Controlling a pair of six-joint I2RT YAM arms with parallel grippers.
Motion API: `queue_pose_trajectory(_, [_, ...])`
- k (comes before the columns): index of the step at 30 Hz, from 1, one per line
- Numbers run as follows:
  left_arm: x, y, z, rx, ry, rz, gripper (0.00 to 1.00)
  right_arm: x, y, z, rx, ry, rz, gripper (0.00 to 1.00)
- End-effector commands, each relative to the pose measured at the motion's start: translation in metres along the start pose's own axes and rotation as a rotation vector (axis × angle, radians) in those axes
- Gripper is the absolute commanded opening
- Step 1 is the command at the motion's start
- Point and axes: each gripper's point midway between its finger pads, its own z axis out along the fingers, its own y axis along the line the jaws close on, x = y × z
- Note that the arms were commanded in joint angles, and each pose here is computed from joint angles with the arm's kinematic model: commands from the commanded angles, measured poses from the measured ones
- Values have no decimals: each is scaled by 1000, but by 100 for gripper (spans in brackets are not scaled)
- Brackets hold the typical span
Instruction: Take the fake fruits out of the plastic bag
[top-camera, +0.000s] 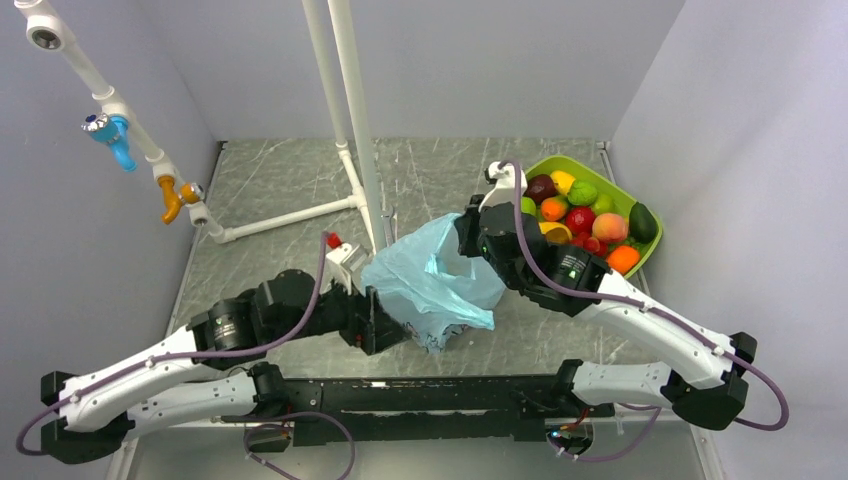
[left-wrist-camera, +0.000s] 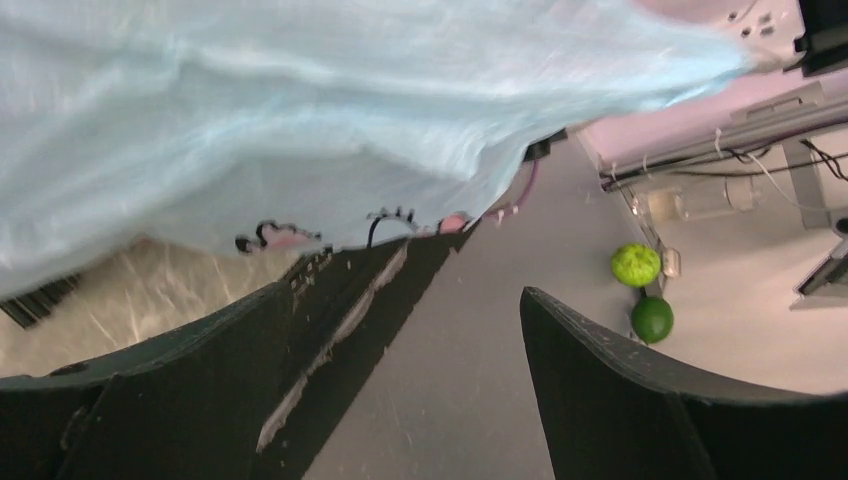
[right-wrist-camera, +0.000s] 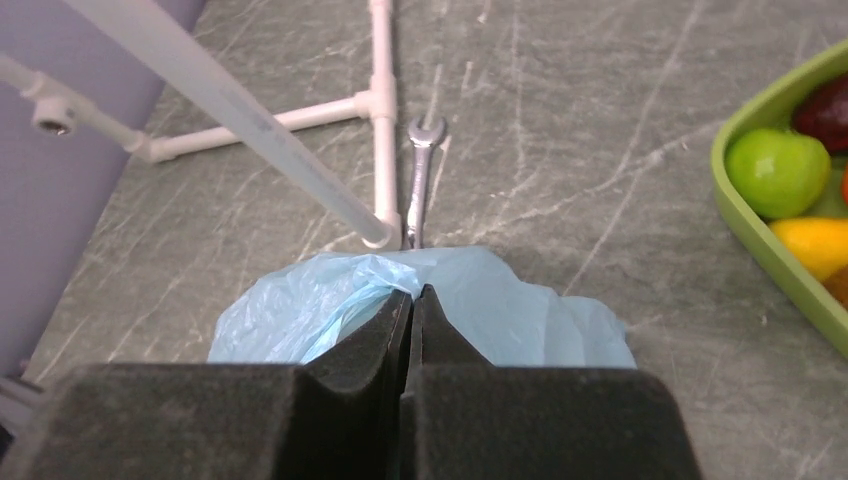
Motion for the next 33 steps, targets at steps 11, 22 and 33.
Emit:
queue_pose_trajectory(11, [-122, -49, -52, -61, -358, 255, 92, -58, 95, -22, -632, -131, -291, 0])
queue_pose_trajectory(22, [-136, -10, 8, -384, -232, 368, 99, -16, 106, -26, -786, 28, -392, 0])
queue_pose_trajectory(33, [-107, 34, 36, -458, -203, 338, 29, 16, 47, -32, -498, 129, -350, 7])
